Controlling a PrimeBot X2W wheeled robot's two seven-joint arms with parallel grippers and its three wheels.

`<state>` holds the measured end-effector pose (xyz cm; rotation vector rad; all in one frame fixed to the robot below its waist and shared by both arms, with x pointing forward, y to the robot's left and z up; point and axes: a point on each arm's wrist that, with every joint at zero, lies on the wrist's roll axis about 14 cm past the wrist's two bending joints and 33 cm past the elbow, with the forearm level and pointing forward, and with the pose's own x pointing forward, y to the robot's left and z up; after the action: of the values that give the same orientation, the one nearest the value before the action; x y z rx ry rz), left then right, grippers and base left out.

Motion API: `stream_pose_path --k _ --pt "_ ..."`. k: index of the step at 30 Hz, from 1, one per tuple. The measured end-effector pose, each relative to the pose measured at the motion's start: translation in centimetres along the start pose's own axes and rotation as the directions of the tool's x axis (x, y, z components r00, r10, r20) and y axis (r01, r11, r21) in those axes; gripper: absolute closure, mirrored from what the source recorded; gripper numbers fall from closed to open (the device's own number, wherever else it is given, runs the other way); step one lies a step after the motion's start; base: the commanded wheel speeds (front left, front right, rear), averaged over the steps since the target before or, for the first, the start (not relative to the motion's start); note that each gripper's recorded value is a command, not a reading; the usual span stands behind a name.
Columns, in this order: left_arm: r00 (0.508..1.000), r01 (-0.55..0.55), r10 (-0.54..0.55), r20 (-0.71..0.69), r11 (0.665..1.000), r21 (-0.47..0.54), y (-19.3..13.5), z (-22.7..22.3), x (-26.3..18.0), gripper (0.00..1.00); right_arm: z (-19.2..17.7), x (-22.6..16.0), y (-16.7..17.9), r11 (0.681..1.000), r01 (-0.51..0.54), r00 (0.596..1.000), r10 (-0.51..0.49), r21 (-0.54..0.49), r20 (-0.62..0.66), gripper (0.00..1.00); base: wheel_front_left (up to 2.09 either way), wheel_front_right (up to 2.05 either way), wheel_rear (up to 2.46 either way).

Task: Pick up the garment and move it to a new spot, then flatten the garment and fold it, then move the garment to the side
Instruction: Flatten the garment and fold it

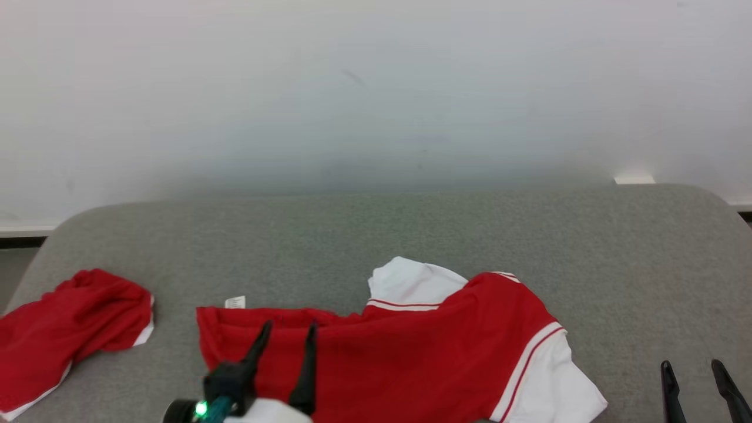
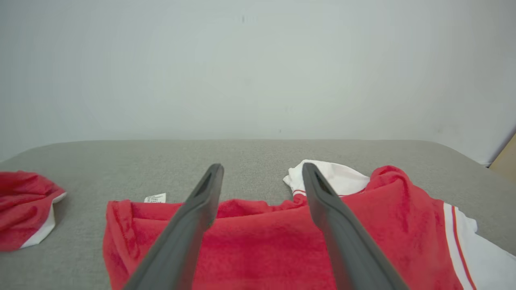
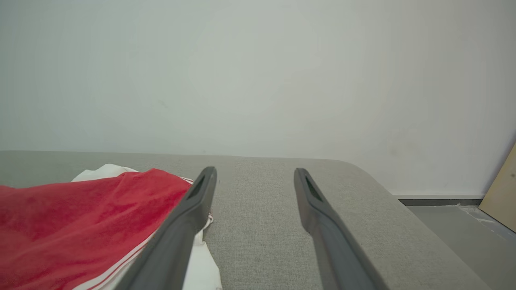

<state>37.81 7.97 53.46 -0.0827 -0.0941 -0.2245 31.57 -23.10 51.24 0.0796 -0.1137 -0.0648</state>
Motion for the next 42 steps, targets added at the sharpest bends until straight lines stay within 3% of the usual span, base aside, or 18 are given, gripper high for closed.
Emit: stream_pose_path --k 8,17,42 --pt "0.986 -0.165 0.165 0.007 0.986 0.008 4.7 -0.4 -5.5 0.00 0.2 0.1 1.6 0.999 -0.040 0.999 0.040 0.022 0.014 0.00 0.00 0.00 0.00" --pt "0.968 -0.249 0.249 -0.041 0.968 -0.012 6.9 -2.3 -9.7 0.00 -1.5 -0.6 2.4 0.997 -0.046 0.998 0.048 0.060 -0.037 0.00 0.00 0.00 0.00" --pt "0.984 -0.170 0.170 -0.050 0.985 -0.006 6.3 -3.1 -10.2 0.00 -3.1 -1.1 2.8 0.994 -0.040 0.995 0.048 0.099 -0.088 0.00 0.00 0.00 0.00"
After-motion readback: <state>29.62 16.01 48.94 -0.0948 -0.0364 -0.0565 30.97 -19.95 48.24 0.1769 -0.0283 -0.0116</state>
